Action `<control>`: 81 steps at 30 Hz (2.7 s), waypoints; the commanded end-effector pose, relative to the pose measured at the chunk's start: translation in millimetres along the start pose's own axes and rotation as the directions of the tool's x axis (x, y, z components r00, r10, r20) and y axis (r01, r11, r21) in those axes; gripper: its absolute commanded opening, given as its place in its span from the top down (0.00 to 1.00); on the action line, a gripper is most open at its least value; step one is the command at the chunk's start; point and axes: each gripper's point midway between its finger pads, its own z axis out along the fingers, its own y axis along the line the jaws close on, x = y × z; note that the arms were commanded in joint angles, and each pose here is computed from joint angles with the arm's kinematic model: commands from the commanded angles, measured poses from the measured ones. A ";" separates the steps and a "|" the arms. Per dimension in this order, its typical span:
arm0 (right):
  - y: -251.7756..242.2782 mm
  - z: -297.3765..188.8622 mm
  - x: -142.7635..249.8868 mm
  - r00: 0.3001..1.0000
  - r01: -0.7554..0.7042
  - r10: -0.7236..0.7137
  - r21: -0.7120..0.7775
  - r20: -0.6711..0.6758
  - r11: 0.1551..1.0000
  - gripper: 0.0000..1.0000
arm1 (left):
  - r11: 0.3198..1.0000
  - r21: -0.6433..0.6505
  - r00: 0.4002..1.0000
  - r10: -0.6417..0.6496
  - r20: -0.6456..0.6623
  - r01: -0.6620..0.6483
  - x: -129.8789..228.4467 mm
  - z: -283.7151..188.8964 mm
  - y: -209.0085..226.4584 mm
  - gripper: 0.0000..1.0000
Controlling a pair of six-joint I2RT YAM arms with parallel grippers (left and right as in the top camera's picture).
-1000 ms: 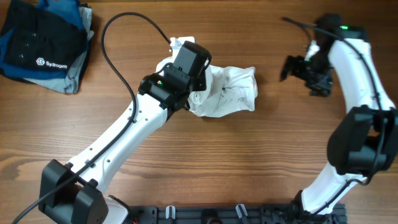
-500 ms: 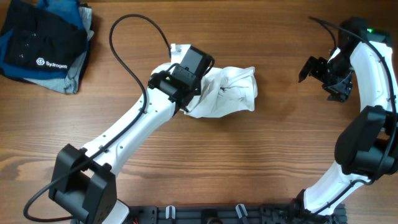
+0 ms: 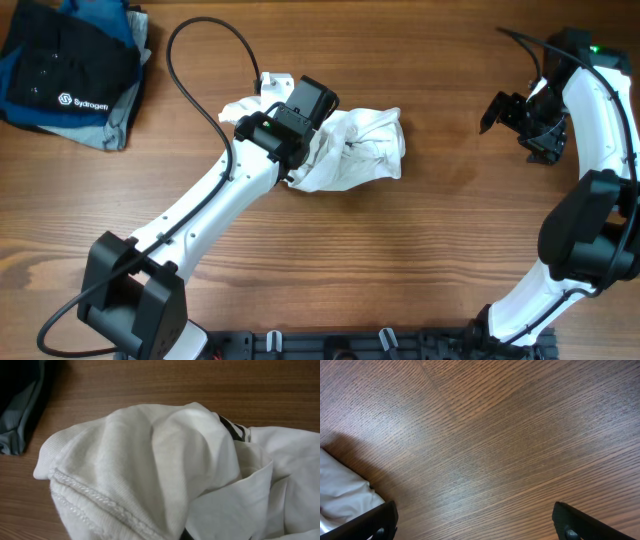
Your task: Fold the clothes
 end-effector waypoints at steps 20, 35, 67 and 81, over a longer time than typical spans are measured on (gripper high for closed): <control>-1.4 -8.7 -3.6 0.999 -0.018 0.018 0.003 0.028 1.000 0.00 | 0.984 -0.171 0.993 -0.068 -0.100 0.050 11.4 7.2 60.4 0.96; -1.3 -8.6 -3.6 1.000 -0.014 0.014 0.004 0.028 1.000 0.00 | 0.999 0.015 0.986 -0.041 0.165 0.039 -23.8 -33.6 -30.5 0.96; 0.8 -8.7 -4.8 0.999 -0.010 0.010 -0.007 0.032 1.000 0.00 | 0.911 0.375 0.985 0.173 0.028 -0.171 54.6 2.8 -180.1 0.20; 3.4 -8.7 -2.8 1.000 0.009 -0.009 -0.021 0.022 1.000 0.00 | 0.844 0.443 0.949 0.221 0.225 -0.301 28.7 -61.4 -230.2 0.30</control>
